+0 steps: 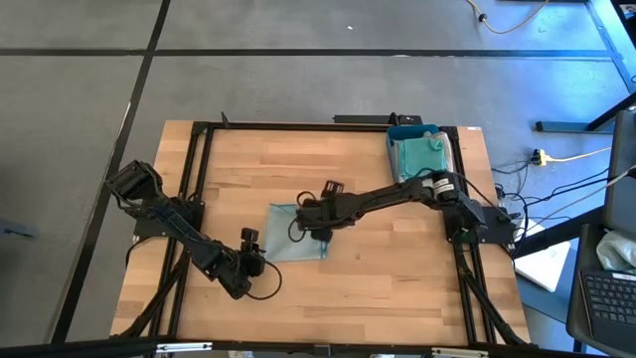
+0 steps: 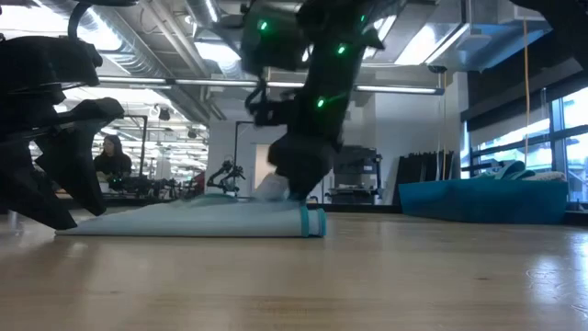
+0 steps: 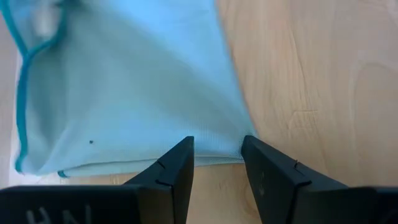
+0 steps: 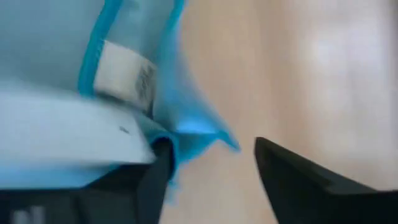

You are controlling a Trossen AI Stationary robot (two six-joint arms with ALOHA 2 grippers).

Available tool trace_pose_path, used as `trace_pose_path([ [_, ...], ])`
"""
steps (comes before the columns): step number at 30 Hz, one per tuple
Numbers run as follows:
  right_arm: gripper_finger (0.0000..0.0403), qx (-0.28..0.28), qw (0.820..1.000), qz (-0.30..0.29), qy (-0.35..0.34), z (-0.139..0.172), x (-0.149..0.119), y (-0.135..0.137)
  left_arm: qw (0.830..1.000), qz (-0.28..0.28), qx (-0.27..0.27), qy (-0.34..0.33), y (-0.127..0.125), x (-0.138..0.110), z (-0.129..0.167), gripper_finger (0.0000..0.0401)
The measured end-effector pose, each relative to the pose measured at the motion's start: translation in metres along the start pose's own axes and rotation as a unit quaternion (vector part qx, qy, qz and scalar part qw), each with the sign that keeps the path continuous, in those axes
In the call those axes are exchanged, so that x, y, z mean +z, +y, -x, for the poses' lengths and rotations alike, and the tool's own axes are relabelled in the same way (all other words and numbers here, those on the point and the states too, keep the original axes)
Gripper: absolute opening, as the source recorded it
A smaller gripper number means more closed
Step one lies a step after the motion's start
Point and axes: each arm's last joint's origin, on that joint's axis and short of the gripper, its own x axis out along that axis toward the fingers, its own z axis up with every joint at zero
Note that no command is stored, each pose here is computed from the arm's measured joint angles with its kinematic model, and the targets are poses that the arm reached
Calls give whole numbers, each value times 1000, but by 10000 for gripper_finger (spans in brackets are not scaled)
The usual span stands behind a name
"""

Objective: Fold microfiber towels
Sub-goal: Fold the light blue microfiber cloth, then put the light blue microfiber cloth into the blue bin

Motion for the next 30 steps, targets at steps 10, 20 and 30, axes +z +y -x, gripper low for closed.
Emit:
trace_pose_path([
  [10,293,-101,993,-53,4,38,-10,-24,1000,1,0,0,0,0,0,135],
  [20,283,100,989,-32,-99,62,4,31,1000,3,0,0,0,0,0,135],
  [30,260,132,954,120,-240,80,-25,102,1000,6,-3,-3,-1,0,1,135],
])
